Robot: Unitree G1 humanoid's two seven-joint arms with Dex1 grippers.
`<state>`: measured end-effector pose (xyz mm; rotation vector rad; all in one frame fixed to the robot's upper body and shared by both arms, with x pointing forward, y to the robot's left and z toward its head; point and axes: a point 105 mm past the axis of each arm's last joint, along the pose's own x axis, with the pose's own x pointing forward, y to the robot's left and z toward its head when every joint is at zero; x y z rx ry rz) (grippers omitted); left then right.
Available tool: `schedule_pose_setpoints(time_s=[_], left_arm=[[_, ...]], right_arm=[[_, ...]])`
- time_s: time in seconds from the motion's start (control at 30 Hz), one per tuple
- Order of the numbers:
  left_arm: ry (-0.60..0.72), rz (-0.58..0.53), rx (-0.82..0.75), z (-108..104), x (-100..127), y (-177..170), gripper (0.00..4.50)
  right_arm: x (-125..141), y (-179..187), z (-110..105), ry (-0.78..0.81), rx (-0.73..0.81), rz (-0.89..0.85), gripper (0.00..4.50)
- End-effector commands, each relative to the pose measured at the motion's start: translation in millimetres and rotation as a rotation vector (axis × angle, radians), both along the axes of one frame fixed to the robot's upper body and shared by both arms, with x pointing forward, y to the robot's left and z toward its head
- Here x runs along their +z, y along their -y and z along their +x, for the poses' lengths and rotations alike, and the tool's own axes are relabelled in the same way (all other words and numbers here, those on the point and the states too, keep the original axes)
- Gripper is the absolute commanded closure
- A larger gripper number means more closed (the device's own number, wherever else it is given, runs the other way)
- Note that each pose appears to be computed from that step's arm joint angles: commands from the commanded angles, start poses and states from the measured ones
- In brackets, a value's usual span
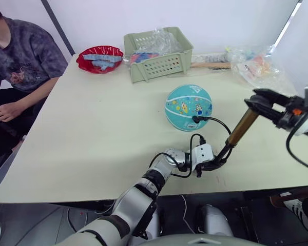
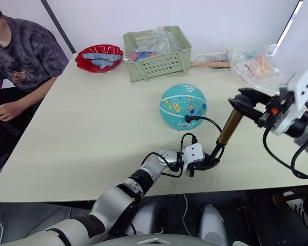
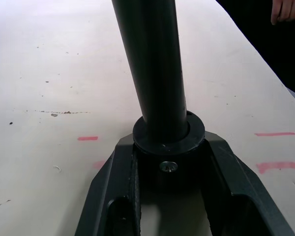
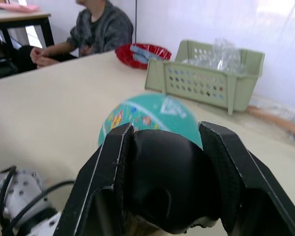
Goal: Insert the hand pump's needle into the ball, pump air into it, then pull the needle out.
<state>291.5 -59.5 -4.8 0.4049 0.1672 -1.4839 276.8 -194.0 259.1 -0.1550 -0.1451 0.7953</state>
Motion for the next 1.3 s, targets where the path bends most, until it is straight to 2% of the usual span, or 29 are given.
schedule_pose_setpoints(time_s=[0.03, 0.13, 0.27, 0.3, 0.7, 1.0, 1.2, 1.27, 1.3], left_arm=[[-0.094, 0.162, -0.029, -19.9, -42.0, -20.9, 3.37], [-0.093, 0.162, -0.029, -19.4, -41.7, -21.0, 3.37], [-0.095, 0.159, -0.031, -20.6, -41.8, -19.5, 3.37], [-0.095, 0.159, -0.031, -20.6, -41.7, -19.4, 3.37], [-0.095, 0.160, -0.022, -19.9, -42.5, -20.7, 3.37], [-0.095, 0.159, -0.019, -19.9, -42.8, -22.1, 3.37], [-0.095, 0.158, -0.020, -20.0, -42.7, -22.0, 3.37], [-0.095, 0.159, -0.022, -20.1, -42.6, -22.1, 3.37], [-0.095, 0.159, -0.023, -20.1, -42.7, -22.1, 3.37]], right_arm=[[57.2, 19.4, -8.3, 0.210, -0.093, 0.039, 2.90], [59.6, 16.2, -10.2, 0.211, -0.081, 0.047, 2.90], [5.8, 1.1, -11.4, 0.073, -0.044, -0.125, 2.90], [-0.6, -0.4, -12.0, 0.058, -0.038, -0.139, 2.90], [-96.6, -19.3, -14.9, -0.151, -0.036, -0.079, 2.90], [-152.7, -29.8, -22.4, -0.285, -0.060, -0.054, 2.90], [-168.4, -35.6, -29.8, -0.333, -0.047, -0.040, 2.90], [-152.9, -36.2, -28.0, -0.285, -0.031, -0.012, 2.90], [-136.3, -33.6, -23.8, -0.238, -0.030, 0.002, 2.90]])
